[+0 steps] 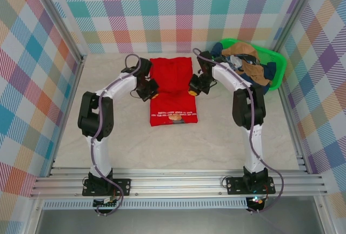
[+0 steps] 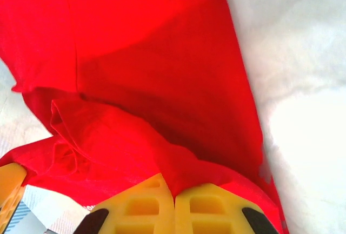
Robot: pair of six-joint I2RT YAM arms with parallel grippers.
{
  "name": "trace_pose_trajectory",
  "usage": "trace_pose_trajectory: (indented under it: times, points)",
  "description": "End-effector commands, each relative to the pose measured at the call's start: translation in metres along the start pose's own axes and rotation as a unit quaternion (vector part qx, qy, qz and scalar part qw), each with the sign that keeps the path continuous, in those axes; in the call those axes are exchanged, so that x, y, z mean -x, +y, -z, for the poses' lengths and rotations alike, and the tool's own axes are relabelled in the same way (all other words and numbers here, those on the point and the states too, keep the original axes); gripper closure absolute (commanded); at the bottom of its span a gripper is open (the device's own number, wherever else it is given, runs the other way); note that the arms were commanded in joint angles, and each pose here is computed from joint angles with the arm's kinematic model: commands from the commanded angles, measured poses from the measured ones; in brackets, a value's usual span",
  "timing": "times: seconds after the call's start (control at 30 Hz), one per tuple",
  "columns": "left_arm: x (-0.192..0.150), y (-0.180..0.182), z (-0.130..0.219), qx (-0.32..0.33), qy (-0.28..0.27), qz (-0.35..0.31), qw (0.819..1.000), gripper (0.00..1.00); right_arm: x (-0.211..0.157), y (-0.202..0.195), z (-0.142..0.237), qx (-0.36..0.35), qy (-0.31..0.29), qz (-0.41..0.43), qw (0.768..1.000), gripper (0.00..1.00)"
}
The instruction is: Fold and stack the t-shirts
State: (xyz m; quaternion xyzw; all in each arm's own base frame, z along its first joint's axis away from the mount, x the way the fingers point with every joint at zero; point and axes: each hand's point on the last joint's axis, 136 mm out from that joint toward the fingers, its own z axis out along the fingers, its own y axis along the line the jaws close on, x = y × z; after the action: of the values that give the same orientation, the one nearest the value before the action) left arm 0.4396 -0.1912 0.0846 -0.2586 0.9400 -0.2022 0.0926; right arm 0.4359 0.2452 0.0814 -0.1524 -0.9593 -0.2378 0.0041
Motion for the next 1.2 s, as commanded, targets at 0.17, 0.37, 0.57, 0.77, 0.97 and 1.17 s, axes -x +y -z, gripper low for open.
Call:
trace_pose_trajectory:
  times: [0.17,0.37,0.57,0.77,0.97,1.17]
  points:
    - [0.029,0.0,0.017,0.028,-0.04,-0.019,0.999,0.53,0.025,0.012,0.012,0.0,-0.029,0.047,0.998,0.63]
    - [0.007,0.016,0.053,0.015,-0.058,0.004,0.998,0.41,0.011,0.005,0.046,-0.002,-0.061,0.054,0.997,0.54]
    - [-0.062,0.053,0.043,0.011,0.009,0.035,0.999,0.46,-0.052,-0.038,0.036,0.008,-0.039,0.023,0.999,0.55]
    - [-0.117,0.078,0.018,-0.016,0.085,0.109,0.99,0.44,-0.101,-0.057,0.013,0.048,0.025,-0.02,0.998,0.56]
    - [-0.119,0.076,-0.005,-0.028,0.085,0.154,0.984,0.44,-0.113,-0.069,-0.015,0.044,0.058,-0.056,0.996,0.55]
    - [-0.117,0.082,-0.021,-0.013,0.086,0.157,0.984,0.54,-0.112,-0.067,-0.027,0.04,0.074,-0.068,0.994,0.58]
